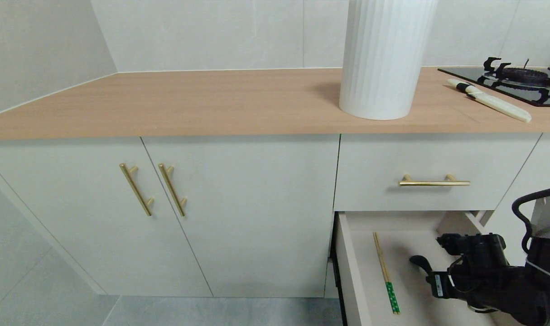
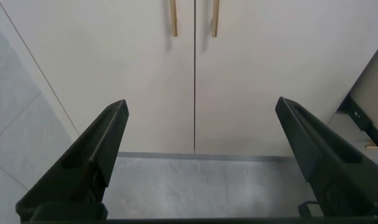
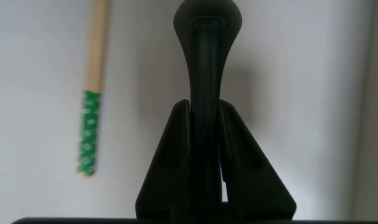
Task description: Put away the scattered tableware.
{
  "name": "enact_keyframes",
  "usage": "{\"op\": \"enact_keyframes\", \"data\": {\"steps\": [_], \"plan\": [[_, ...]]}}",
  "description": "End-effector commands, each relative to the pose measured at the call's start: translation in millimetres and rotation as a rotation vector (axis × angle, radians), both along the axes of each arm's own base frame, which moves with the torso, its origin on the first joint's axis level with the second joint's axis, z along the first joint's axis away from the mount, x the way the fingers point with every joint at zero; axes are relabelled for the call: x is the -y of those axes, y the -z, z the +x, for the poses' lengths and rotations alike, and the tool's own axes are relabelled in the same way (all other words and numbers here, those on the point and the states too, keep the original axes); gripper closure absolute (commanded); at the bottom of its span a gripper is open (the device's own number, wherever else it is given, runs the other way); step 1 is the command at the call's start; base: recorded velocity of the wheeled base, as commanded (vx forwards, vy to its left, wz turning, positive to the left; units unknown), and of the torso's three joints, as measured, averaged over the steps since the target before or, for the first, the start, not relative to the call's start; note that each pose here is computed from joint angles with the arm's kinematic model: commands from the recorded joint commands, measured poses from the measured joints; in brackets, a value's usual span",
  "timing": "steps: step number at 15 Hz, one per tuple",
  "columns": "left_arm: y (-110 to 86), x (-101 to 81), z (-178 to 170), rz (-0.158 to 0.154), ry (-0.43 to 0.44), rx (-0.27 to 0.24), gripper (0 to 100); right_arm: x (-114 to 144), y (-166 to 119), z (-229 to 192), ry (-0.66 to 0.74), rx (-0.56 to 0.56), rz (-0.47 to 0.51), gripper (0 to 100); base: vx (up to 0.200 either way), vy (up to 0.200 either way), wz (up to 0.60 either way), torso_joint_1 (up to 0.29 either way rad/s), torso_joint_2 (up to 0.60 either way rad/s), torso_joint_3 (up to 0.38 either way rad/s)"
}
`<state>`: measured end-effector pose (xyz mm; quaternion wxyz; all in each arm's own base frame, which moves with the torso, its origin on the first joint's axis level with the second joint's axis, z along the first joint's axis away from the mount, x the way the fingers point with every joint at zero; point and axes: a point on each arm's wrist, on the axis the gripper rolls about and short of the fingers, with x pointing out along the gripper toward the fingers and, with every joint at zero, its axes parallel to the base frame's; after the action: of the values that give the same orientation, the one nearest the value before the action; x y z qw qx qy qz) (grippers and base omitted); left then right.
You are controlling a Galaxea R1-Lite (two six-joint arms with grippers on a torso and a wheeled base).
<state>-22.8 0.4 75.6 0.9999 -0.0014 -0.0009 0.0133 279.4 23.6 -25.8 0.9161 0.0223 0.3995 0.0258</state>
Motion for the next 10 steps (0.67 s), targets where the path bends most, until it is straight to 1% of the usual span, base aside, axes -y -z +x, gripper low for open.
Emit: {"op": "enact_keyframes", "data": {"steps": [1,8,9,10], "plan": [[0.0,0.0,0.0,0.000,-0.001,0.000,0,0.9,15.6,-0.3,0.008,-0.036,-0.009,100,0.000,0.000,0.00,0.000,0.00,0.000],[0.0,0.0,0.0,0.000,-0.003,0.000,0,5.3,10.7,-0.4,0.027,-0.004,-0.009,100,0.000,0.000,0.00,0.000,0.00,0.000],[0.0,0.0,0.0,0.000,-0.001,0.000,0,5.3,8.8,-0.6,0.026,0.001,-0.009,0,0.000,0.000,0.00,0.000,0.00,0.000],[0.0,0.0,0.0,0.000,-0.001,0.000,0,5.3,7.4,-1.2,0.027,0.004,-0.008,0,0.000,0.000,0.00,0.000,0.00,0.000]]}}
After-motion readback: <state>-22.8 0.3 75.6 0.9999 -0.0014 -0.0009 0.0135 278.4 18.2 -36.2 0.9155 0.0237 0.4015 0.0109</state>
